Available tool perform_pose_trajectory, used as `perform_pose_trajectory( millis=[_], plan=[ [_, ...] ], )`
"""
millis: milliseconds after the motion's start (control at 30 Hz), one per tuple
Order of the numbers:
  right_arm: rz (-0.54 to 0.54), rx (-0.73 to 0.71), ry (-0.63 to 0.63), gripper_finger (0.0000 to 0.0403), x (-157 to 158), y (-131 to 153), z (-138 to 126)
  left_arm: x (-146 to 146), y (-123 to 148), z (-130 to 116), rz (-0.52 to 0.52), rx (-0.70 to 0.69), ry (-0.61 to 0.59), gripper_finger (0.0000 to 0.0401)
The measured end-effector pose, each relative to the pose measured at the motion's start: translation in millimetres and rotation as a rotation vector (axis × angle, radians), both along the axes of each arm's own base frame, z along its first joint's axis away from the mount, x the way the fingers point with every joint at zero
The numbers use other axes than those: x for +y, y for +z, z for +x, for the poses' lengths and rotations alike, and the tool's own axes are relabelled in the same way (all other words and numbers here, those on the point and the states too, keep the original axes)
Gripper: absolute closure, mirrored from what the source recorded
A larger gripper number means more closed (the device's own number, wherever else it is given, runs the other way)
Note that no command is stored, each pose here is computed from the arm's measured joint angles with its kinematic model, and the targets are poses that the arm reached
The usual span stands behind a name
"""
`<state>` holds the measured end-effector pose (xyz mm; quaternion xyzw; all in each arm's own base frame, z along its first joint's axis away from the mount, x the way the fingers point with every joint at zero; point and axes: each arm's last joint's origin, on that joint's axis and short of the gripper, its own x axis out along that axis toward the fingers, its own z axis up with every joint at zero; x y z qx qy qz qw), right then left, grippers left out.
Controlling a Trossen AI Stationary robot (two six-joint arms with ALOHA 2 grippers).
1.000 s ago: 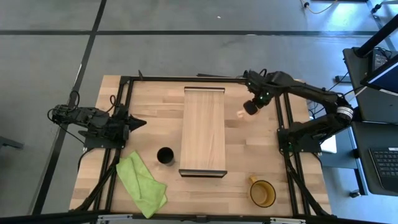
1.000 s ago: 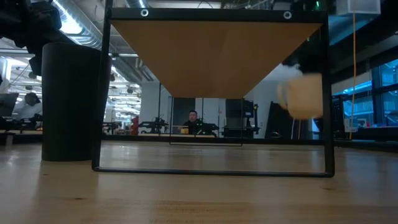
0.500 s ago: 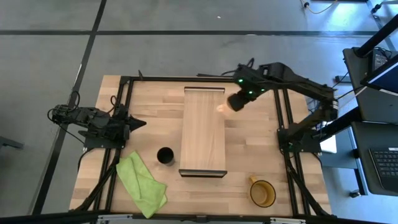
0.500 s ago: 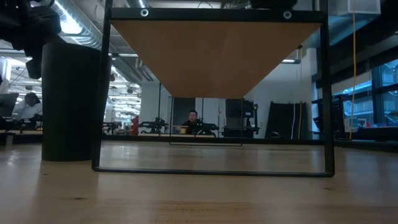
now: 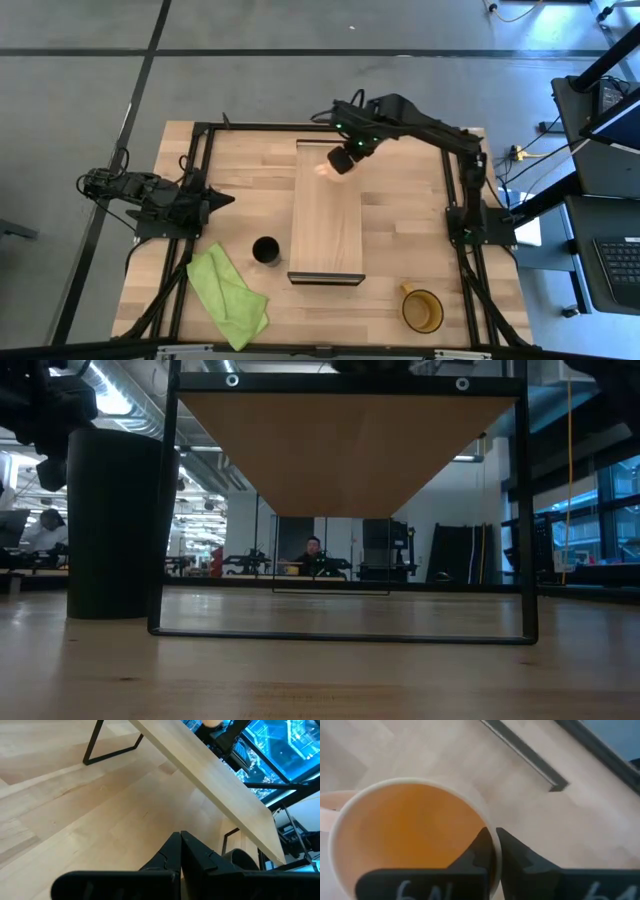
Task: Stack small to large cups/mugs on shelf
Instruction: Put the beige cup on the shelf
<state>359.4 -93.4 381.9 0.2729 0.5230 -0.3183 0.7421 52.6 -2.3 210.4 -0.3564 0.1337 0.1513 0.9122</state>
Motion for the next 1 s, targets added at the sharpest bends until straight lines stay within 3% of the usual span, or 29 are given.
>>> perform_pose_trajectory(
  millis=[433, 633, 1000],
  plan=[
    [0.077, -0.052, -0.205, 0.0383, -13.0, -25.2, 25.4, -0.2, -0.1, 0.0, -0.003, 0.002, -0.007, 0.0401],
    [0.116, 0.001, -0.285, 0.0383, -19.8, -35.2, 25.1, -1.3, -3.9, -1.4, -0.012, 0.047, -0.056, 0.0401],
    [0.116, 0.028, -0.304, 0.0372, -18.2, -34.3, 21.9, -1.4, -5.0, -1.8, 0.011, 0.064, -0.074, 0.0401]
  ],
)
